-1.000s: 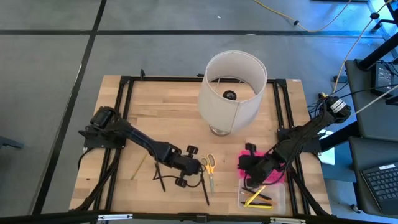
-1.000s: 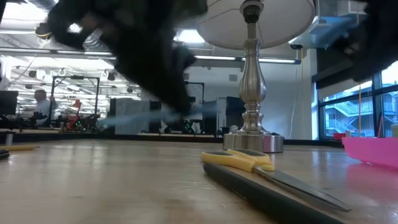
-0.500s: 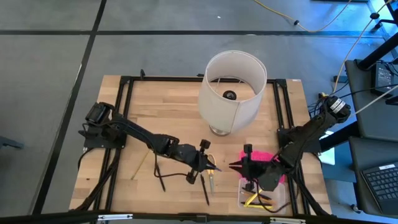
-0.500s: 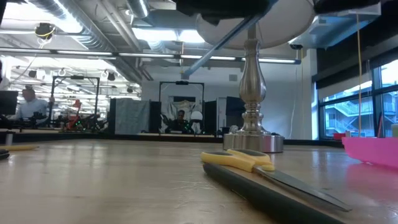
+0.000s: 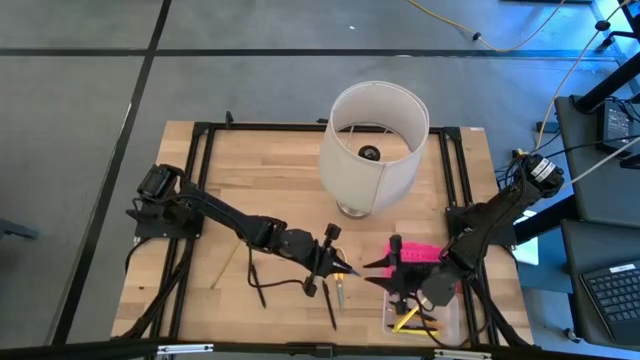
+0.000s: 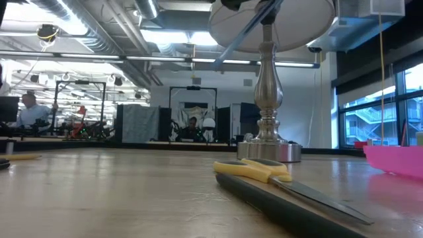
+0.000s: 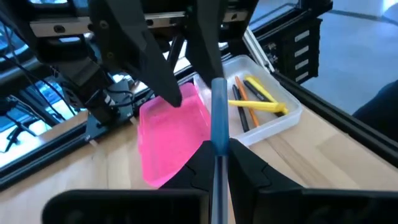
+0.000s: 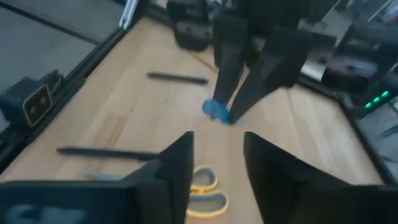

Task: Pick & place school supplies into a supply box
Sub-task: Put the blue pen into the supply box

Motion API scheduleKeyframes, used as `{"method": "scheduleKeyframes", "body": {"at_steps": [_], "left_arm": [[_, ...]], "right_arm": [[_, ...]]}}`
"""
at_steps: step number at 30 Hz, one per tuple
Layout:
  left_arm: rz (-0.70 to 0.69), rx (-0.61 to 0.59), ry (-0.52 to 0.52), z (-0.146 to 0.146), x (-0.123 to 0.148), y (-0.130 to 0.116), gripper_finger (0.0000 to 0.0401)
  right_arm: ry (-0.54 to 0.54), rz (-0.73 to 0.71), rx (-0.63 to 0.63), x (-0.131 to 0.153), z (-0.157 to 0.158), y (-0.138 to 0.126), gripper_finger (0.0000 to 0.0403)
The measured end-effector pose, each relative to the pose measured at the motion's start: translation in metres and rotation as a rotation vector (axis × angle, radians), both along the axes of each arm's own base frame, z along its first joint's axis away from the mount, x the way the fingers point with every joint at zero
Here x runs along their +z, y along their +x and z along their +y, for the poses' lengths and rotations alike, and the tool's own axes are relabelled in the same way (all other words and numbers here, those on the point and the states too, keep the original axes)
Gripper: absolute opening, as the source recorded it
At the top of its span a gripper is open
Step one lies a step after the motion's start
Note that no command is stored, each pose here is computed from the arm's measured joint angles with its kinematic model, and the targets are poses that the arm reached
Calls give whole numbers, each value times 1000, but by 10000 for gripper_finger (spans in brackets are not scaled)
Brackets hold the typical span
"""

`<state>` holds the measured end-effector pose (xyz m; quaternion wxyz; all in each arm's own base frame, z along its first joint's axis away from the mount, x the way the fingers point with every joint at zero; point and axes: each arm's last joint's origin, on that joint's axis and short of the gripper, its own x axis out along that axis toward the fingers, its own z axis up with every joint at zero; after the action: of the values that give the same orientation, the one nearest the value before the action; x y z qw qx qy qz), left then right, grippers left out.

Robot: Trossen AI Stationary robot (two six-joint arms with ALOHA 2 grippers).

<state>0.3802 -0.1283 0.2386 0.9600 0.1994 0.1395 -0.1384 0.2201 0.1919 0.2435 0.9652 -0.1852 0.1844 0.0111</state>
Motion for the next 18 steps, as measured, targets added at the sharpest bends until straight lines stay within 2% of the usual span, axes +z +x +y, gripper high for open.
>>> {"method": "scheduleKeyframes", "body": {"at_steps": [6, 14, 18], "left_arm": [[-54, -5, 0, 0, 5, 2, 16], [-92, -6, -6, 0, 8, 2, 16], [-122, -8, -10, -1, 11, 3, 16]], "right_arm": [[-17, -34, 51, 5, 2, 2, 194], [-17, -115, 68, 14, 5, 5, 197], [-26, -137, 75, 17, 5, 6, 183]]}}
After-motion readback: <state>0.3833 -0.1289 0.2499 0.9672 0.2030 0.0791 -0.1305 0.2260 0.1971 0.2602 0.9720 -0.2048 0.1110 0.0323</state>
